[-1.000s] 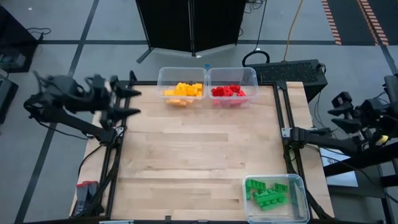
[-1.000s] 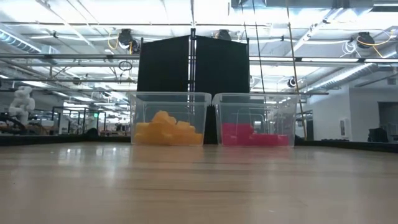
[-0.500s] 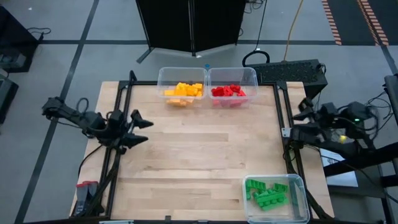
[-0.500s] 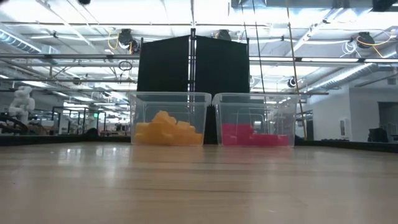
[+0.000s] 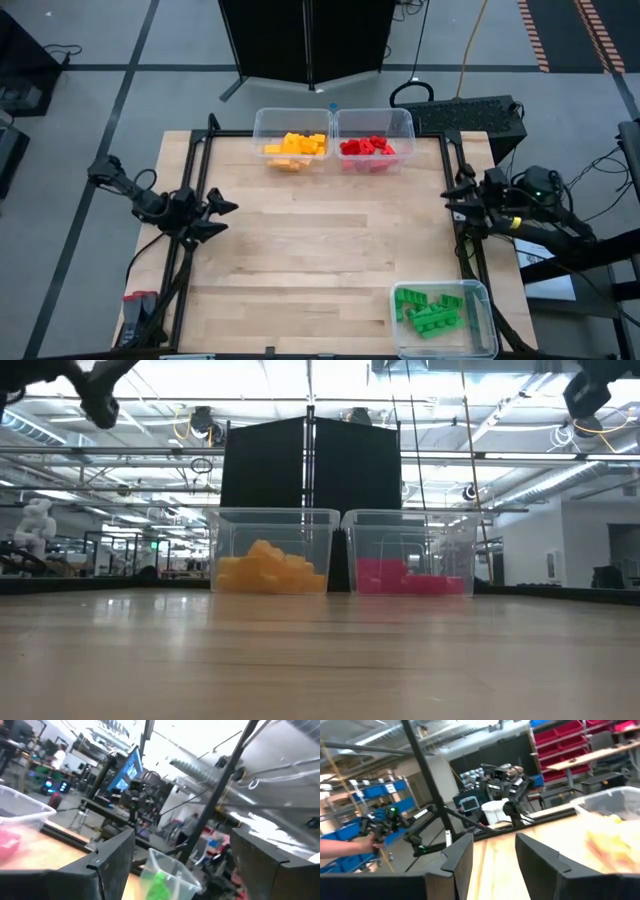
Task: Sort blocks
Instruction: Return to Home Position
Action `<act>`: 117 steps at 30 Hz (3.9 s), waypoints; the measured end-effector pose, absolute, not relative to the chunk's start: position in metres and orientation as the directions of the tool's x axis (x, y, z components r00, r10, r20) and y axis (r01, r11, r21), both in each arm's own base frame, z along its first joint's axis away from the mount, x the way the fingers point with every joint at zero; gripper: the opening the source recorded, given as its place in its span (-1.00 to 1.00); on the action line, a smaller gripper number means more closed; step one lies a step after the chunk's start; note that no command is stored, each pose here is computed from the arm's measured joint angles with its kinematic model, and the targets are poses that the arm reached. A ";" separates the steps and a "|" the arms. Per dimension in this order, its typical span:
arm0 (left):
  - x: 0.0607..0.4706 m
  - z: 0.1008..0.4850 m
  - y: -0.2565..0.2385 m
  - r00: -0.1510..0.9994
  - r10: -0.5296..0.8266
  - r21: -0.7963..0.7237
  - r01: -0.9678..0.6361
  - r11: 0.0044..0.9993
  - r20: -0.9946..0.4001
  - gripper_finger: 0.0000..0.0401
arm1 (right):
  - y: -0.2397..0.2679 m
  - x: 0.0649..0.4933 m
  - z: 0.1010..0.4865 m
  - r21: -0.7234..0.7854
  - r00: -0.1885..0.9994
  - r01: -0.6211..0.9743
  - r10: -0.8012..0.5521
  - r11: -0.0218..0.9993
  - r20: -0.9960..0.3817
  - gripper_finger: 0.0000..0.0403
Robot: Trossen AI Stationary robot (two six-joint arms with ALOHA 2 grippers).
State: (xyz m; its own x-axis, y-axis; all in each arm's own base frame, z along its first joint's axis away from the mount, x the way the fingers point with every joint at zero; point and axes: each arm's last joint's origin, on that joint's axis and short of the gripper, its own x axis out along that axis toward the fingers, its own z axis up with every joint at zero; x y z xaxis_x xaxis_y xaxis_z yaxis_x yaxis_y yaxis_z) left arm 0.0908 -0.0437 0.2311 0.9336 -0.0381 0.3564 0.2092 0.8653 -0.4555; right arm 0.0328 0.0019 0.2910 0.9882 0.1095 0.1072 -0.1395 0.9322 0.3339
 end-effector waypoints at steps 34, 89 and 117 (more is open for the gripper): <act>0.083 0.176 -0.043 0.993 -0.060 -0.435 0.098 0.895 0.099 0.43 | -0.015 0.092 0.183 0.436 0.976 -0.207 0.153 0.876 0.156 -0.29; 0.098 0.165 0.001 0.999 0.036 0.188 -0.036 0.982 0.003 0.43 | -0.013 0.094 0.173 0.062 0.955 -0.295 0.292 0.954 0.047 -0.29; 0.098 0.166 0.009 1.000 0.009 0.063 -0.009 0.998 0.009 0.43 | 0.008 0.099 0.172 0.149 0.998 -0.052 0.045 0.987 0.050 -0.29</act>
State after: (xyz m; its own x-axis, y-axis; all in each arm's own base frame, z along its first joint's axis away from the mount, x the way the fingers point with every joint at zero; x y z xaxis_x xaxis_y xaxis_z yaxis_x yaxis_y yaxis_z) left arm 0.0980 0.0090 0.1660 0.9999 0.0088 0.0095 -0.0094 0.9980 0.0633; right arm 0.0988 0.0076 0.1724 0.9978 0.0447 0.0496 -0.0516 0.9875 0.1489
